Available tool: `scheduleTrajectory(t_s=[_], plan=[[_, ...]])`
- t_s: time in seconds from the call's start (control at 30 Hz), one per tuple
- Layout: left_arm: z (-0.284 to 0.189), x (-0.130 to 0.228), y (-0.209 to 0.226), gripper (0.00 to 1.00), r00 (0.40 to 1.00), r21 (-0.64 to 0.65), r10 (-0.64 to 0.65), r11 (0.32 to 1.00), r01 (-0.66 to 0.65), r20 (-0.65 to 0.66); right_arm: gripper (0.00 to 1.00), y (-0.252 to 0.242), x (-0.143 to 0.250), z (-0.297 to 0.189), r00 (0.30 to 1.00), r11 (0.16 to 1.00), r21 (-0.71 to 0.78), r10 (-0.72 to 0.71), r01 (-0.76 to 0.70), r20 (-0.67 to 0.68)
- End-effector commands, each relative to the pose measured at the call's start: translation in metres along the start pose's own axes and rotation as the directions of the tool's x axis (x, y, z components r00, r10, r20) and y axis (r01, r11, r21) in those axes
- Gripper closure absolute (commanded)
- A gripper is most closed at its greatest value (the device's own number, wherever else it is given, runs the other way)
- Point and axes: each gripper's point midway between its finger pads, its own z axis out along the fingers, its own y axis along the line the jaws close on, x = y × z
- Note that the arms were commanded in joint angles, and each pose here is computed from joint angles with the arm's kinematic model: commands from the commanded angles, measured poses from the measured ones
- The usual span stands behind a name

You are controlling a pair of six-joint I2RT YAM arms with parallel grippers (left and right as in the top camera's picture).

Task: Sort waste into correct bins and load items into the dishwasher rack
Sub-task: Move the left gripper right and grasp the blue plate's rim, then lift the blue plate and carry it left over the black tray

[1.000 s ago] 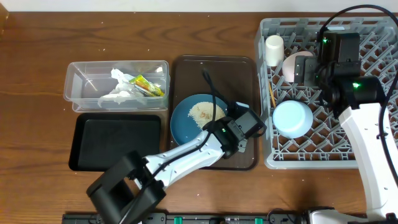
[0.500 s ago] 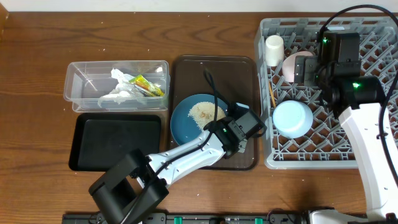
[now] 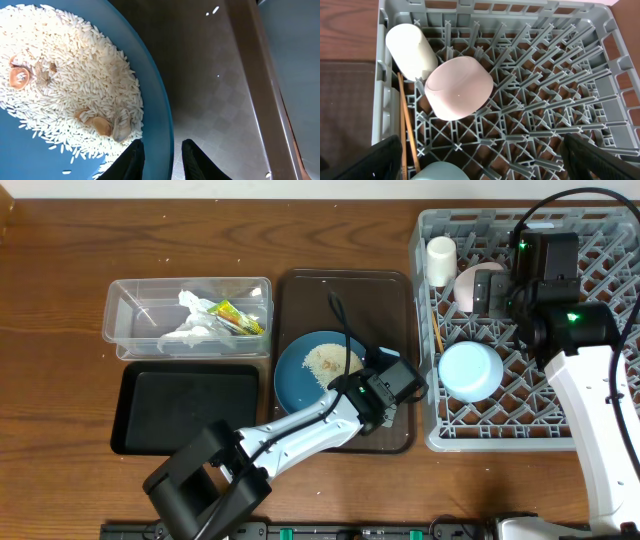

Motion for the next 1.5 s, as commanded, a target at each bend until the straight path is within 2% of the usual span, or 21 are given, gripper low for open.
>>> scheduleTrajectory(t_s=[0.0, 0.67, 1.13, 1.3, 1.47], plan=[[0.006, 0.006, 0.003, 0.71, 1.0, -0.02, 0.011, 1.0, -0.011, -0.017, 0.01, -0.001, -0.002, 0.0, 1.0, 1.0, 0.004, 0.009, -0.009, 0.001], [0.012, 0.026, 0.015, 0.71, 0.998, -0.055, 0.003, 0.998, -0.006, -0.066, 0.01, -0.001, -0.002, 0.0, 1.0, 1.0, 0.004, 0.009, -0.009, 0.001], [0.012, 0.024, 0.014, 0.72, 0.998, -0.05, 0.002, 0.999, -0.004, -0.058, 0.01, -0.001, -0.002, 0.0, 1.0, 1.0, 0.004, 0.009, -0.009, 0.001], [0.012, 0.024, 0.014, 0.79, 0.998, -0.05, 0.001, 0.999, -0.004, -0.057, 0.01, -0.001, -0.002, 0.0, 1.0, 1.0, 0.004, 0.009, -0.009, 0.001], [0.01, 0.023, 0.013, 0.92, 0.999, -0.047, 0.0, 0.999, -0.003, -0.053, 0.01, -0.001, -0.002, 0.0, 1.0, 1.0, 0.004, 0.009, -0.009, 0.001]])
